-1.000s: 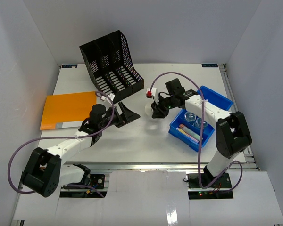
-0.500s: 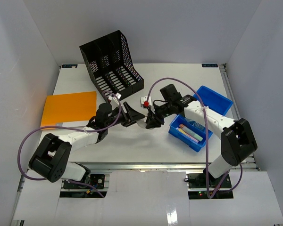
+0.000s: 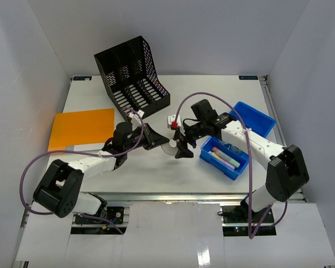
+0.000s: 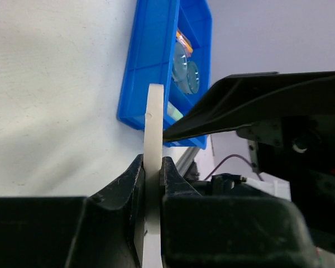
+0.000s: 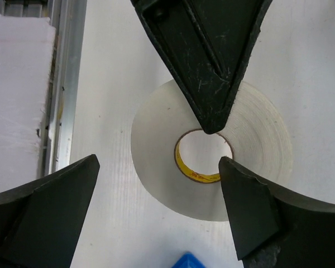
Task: Organize the desk
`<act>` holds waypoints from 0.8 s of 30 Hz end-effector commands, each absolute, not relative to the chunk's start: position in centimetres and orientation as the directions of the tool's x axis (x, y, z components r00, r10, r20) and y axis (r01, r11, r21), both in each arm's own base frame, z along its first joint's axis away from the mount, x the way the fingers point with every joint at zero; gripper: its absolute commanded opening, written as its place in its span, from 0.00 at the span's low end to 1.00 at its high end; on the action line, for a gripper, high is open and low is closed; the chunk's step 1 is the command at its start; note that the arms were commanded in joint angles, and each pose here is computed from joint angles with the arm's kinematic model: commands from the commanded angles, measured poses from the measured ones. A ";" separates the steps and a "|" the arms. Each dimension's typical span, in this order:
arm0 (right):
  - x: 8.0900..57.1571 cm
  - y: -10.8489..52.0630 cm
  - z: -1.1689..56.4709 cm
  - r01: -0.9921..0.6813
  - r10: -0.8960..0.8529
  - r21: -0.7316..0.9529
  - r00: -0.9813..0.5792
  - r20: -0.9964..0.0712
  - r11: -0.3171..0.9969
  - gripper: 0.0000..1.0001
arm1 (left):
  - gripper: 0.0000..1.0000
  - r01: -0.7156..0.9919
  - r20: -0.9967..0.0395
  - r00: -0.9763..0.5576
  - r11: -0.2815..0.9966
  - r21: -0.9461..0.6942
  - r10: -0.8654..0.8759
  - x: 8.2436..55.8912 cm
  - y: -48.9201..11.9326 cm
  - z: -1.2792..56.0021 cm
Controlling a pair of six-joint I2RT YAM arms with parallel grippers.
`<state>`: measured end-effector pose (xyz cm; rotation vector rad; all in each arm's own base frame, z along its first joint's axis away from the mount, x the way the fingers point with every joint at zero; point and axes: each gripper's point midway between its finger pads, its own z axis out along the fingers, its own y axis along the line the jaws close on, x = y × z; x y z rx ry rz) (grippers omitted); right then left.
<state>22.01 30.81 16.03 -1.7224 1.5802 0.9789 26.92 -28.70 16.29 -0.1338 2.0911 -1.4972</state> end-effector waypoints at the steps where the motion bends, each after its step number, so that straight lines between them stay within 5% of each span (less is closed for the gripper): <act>1: 22.8 29.6 18.9 -0.985 -0.557 -0.123 0.168 -0.813 -0.119 0.90 | 0.00 0.425 -0.570 -0.762 0.426 -0.799 -0.308 26.3 -28.1 17.9; 6: 22.7 27.8 20.0 -0.970 -0.558 -0.217 0.241 -0.794 -0.111 0.90 | 0.00 0.632 -0.759 -0.642 0.485 -0.604 -0.108 25.0 -27.1 16.7; 14: 21.2 28.3 21.7 -0.965 -0.435 -0.108 0.205 -0.877 -0.237 0.90 | 0.00 0.898 -0.929 -0.350 0.323 -0.298 0.117 21.1 -28.7 18.1; 19: 21.1 28.9 23.2 -0.965 -0.403 -0.102 0.195 -0.894 -0.241 0.90 | 0.00 0.968 -0.980 -0.085 0.247 -0.038 0.181 20.0 -28.0 19.5; 24: 19.3 29.8 23.3 -0.960 -0.384 -0.014 0.126 -0.915 -0.280 0.90 | 0.00 0.971 -0.983 -0.004 0.235 0.039 0.182 19.8 -27.6 20.0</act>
